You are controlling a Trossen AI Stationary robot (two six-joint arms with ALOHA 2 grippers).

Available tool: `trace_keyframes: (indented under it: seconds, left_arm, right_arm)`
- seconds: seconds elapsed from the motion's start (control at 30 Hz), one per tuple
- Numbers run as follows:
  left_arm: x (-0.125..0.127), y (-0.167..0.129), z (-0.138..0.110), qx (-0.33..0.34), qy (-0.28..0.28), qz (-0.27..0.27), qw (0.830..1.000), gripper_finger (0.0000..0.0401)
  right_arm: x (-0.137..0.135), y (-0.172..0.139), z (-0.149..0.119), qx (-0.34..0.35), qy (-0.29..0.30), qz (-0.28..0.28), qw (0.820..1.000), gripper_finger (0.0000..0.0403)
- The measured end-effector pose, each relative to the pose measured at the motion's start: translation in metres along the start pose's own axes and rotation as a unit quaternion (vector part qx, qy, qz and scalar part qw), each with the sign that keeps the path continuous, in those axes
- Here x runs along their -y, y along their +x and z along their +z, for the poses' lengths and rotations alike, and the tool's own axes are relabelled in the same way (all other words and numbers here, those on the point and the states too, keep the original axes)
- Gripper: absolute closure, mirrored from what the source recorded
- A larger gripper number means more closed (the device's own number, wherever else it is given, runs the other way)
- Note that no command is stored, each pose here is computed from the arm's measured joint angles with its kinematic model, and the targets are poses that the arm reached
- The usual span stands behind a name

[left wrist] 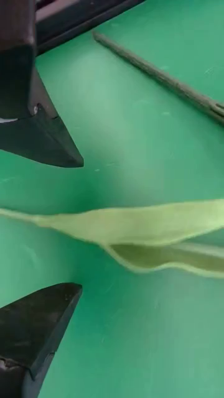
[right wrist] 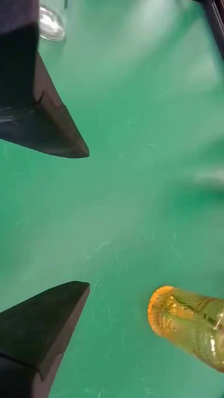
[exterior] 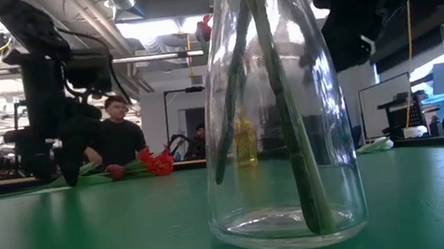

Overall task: Sort flowers into vase by color
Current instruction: Put the red tulip into the yellow vase

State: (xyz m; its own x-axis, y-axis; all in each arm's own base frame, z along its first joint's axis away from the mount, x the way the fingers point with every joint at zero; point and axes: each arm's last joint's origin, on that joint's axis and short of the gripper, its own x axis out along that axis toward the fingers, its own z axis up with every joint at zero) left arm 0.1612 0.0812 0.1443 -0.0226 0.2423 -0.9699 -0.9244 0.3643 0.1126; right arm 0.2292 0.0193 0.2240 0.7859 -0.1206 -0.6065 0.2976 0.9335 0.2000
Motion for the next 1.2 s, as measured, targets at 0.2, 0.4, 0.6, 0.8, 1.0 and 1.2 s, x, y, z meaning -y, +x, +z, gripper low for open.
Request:
trace_keyframes:
  seconds: [0.2,0.4,0.6,0.8,1.0,1.2]
  left_arm:
    - [-0.003,0.009,0.006,-0.024,-0.009,0.002,1.000,0.0090]
    - [-0.003,0.010,0.007,-0.037,-0.015,-0.013,0.999,0.0092]
    - [-0.001,0.010,0.006,-0.048,-0.016,-0.030,0.998,0.0127]
    - [0.000,0.010,0.005,-0.066,-0.007,-0.054,0.996,0.0172]
    - [0.001,0.010,0.006,-0.066,-0.017,-0.058,0.996,0.0213]
    - [0.001,0.010,0.005,-0.071,-0.021,-0.066,0.995,0.0268]
  right_arm:
    - [-0.001,-0.004,0.002,0.011,-0.009,0.011,1.000,0.0063]
    - [-0.002,-0.004,0.005,0.021,-0.020,0.022,0.999,0.0063]
    - [-0.007,-0.005,0.009,0.028,-0.036,0.087,0.995,0.0077]
    - [0.000,-0.018,0.015,0.030,-0.035,0.141,0.989,0.0128]
    - [0.014,-0.034,0.017,0.040,-0.035,0.109,0.993,0.0173]
    - [0.026,-0.047,0.017,0.044,-0.025,0.066,0.996,0.0197]
